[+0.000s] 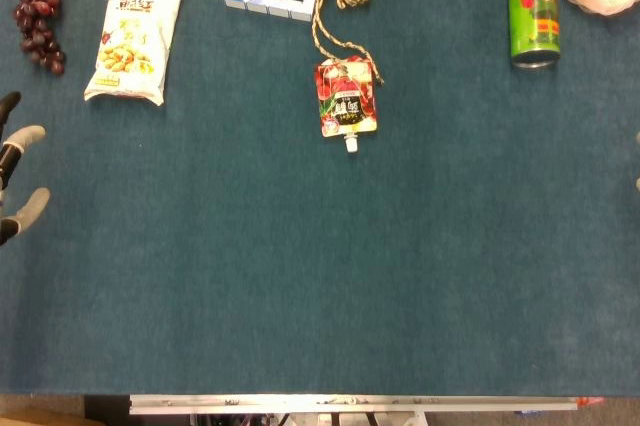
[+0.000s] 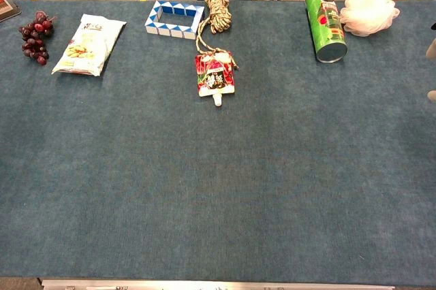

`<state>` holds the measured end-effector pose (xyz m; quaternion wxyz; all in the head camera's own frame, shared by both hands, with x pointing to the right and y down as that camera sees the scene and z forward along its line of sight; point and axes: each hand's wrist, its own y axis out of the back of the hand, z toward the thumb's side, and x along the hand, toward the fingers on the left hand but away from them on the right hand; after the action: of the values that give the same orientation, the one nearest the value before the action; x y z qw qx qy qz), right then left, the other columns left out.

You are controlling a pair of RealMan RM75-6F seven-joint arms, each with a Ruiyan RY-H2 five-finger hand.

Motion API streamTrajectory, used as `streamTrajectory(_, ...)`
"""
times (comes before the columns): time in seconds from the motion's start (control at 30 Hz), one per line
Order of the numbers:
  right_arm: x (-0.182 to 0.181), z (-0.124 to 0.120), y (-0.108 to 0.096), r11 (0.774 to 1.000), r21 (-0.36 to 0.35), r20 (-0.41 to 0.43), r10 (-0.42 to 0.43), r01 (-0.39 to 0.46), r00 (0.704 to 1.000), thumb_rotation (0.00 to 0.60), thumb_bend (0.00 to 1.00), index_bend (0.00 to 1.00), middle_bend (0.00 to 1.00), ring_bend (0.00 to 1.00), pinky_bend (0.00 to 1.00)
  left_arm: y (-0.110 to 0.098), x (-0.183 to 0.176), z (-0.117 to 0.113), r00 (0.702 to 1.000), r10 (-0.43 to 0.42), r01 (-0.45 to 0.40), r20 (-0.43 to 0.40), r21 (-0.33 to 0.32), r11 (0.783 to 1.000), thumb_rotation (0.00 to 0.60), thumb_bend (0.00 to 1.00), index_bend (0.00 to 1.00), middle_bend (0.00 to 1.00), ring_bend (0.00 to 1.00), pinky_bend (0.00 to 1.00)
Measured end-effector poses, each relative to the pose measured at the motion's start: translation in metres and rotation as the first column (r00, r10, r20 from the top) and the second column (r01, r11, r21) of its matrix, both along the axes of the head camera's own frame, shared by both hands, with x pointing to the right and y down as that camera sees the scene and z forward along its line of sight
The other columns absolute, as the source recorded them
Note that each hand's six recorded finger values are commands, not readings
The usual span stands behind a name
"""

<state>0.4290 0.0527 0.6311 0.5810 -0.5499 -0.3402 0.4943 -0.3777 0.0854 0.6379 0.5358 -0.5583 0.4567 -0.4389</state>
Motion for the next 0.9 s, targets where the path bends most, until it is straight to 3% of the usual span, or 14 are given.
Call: streamTrajectory(0.9, -0.007, 0.013, -0.002, 0.998, -0.064, 0.015, -0.022, 0.023, 1.0, 0.6, 0.0, 0.46, 0.27, 0.22, 0.47, 0.008, -0.007, -0.007, 0.999, -0.036, 0.037, 0.018, -0.021, 0.999, 0.6, 0.16, 0.3, 0.13, 0.13, 0.17)
